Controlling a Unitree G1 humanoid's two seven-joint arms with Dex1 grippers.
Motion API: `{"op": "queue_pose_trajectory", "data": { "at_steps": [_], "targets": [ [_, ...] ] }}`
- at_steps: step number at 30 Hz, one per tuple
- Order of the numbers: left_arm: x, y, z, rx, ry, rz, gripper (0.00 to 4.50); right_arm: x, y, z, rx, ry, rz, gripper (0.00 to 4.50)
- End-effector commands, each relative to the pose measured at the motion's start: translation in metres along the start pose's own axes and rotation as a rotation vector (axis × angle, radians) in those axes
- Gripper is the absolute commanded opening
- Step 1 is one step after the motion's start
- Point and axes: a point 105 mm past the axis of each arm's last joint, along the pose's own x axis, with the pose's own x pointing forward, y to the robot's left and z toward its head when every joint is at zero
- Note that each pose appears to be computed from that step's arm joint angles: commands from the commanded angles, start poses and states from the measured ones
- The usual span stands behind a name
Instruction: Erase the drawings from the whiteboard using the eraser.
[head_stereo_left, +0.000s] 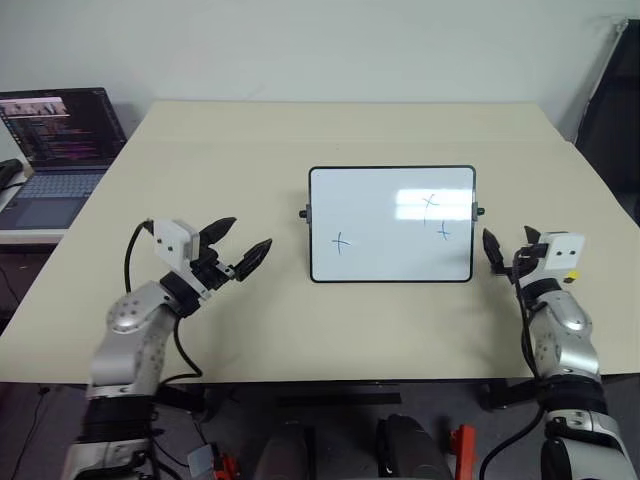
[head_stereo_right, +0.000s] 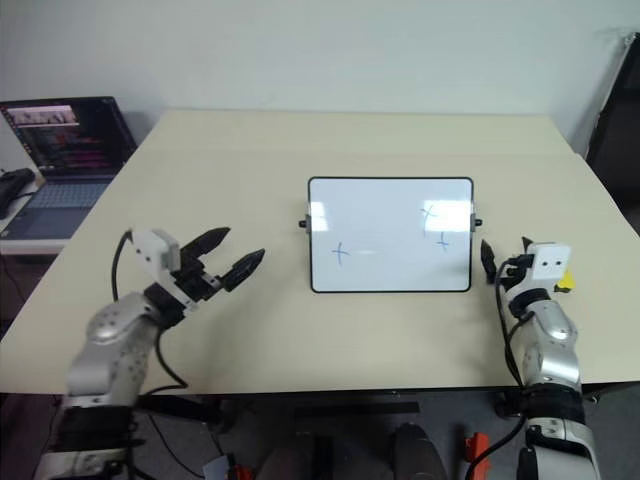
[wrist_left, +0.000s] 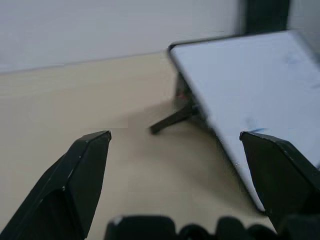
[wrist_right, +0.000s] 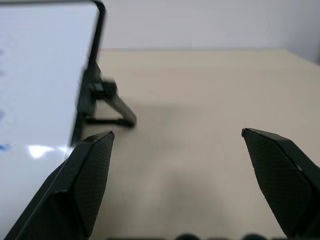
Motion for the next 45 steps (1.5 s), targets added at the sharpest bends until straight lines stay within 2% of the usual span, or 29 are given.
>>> {"op": "queue_pose_trajectory", "data": {
  "at_steps": [1,4,7,12,18,40,42,45],
  "targets": [
    [0.031,-0.052,0.022,-0.013,-0.005,-0.29,4.5,-0.008,-0.026,0.03,-0.009,-0.056,-0.057,4.46],
    [0.061,-0.08,0.018,-0.017,-0.007,-0.404,4.5,-0.014,-0.055,0.037,-0.019,-0.023,-0.148,4.46],
    [0.077,-0.097,0.012,-0.031,-0.024,-0.455,4.5,-0.021,-0.076,0.035,-0.014,0.035,-0.181,4.46],
    [0.081,-0.115,0.007,-0.066,-0.031,-0.516,4.5,-0.027,-0.096,0.02,0.027,0.126,-0.192,4.46],
    [0.079,-0.13,0.014,-0.118,-0.077,-0.563,4.5,-0.026,-0.095,-0.003,0.067,0.21,-0.146,4.46],
    [0.078,-0.125,0.01,-0.122,-0.063,-0.515,4.5,-0.033,-0.11,-0.026,0.063,0.275,-0.187,4.46],
    [0.078,-0.124,0.009,-0.121,-0.062,-0.514,4.5,-0.033,-0.109,-0.026,0.063,0.274,-0.188,4.11],
    [0.077,-0.124,0.009,-0.12,-0.061,-0.513,4.5,-0.032,-0.109,-0.027,0.059,0.275,-0.187,3.24]
  ]
}}
